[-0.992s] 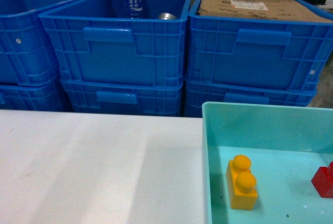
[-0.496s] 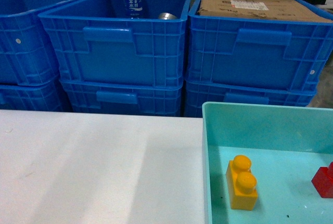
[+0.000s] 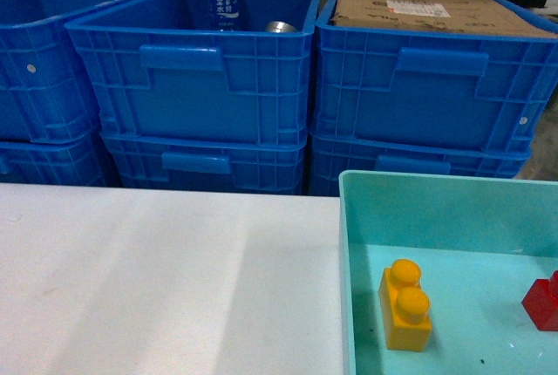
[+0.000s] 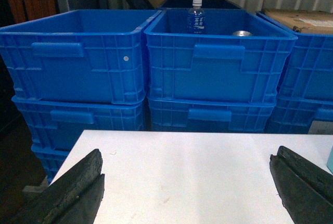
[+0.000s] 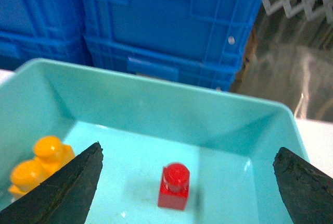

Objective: Pick red block from blue box to shelf

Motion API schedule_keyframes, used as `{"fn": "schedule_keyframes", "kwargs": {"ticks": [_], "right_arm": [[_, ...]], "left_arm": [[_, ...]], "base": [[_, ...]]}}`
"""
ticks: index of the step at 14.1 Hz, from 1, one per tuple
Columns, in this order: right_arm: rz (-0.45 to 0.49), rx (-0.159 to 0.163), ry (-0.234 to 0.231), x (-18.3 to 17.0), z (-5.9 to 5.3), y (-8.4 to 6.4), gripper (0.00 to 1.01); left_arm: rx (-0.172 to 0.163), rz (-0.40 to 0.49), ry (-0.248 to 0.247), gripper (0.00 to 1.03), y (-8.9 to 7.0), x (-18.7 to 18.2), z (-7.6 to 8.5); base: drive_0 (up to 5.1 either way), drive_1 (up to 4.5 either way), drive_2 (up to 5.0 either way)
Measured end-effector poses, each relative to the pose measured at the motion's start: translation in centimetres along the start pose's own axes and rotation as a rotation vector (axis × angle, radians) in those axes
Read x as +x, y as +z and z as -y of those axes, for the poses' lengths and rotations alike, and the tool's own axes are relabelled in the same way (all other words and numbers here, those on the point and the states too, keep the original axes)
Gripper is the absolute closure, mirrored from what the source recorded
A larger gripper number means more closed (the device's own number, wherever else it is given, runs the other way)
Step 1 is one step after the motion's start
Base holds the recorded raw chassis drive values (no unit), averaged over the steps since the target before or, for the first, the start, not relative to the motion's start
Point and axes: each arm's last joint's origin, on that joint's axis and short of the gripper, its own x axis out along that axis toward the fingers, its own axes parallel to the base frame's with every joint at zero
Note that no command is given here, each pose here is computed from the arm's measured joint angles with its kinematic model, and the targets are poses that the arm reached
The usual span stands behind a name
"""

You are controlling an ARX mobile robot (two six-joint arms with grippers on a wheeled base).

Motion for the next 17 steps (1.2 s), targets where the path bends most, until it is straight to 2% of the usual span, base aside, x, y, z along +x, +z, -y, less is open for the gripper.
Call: {"fn": "schedule_keyframes", "kwargs": {"ticks": [1,2,3,5,6,8,9,11,14,15,16,17], "right_arm": [[-0.057,0.005,-0.013,0.5,0.4,0.0,0.03],[-0.090,-0.003,-0.014,1.4,0.7,0.5,0.03],[-0.082,-0.028,-0.022,2.3,1.1,1.4,0.03],[-0.060,-0.054,-0.006,4.1,1.3,3.0,0.03],[-0.076,-0.054,0.004,4.8,1.2,3.2,0.03],[-0.124,-0.062,0.030,5.9,0.2,2.1,0.03],[-0.172,-0.066,0.031,6.6,-0.5,0.7,0.03],[-0.199,-0.073,0.047,7.0,-1.2,-1.0,0.03],[-0.297,-0.062,0.028,8.1,-1.2,-4.7,0.03],[-0.327,-0.058,0.027,8.3,-1.1,-5.5,0.03],[-0.327,-0.057,0.020,8.5,-1.0,-5.7,0.03],[-0.301,-0.053,0.013,9.5,-0.7,-5.2,0.03]], "left_arm": [[0.000,0.000,0.000,0.05,0.0,0.0,0.0],[0.000,0.000,0.000,0.05,0.0,0.0,0.0],[0.000,0.000,0.000,0.05,0.0,0.0,0.0],[0.000,0.000,0.000,0.05,0.0,0.0,0.0],[0.000,0.000,0.000,0.05,0.0,0.0,0.0],[0.000,0.000,0.000,0.05,0.0,0.0,0.0],[0.000,0.000,0.000,0.05,0.0,0.0,0.0],[0.000,0.000,0.000,0.05,0.0,0.0,0.0],[0.000,0.000,0.000,0.05,0.0,0.0,0.0],[0.000,0.000,0.000,0.05,0.0,0.0,0.0],[0.000,0.000,0.000,0.05,0.0,0.0,0.0],[0.000,0.000,0.000,0.05,0.0,0.0,0.0]], "base": [[0.0,0.00,0.0],[0.0,0.00,0.0],[0.0,0.00,0.0],[0.0,0.00,0.0],[0.0,0.00,0.0],[0.0,0.00,0.0],[0.0,0.00,0.0],[0.0,0.00,0.0],[0.0,0.00,0.0],[0.0,0.00,0.0],[0.0,0.00,0.0],[0.0,0.00,0.0]]}}
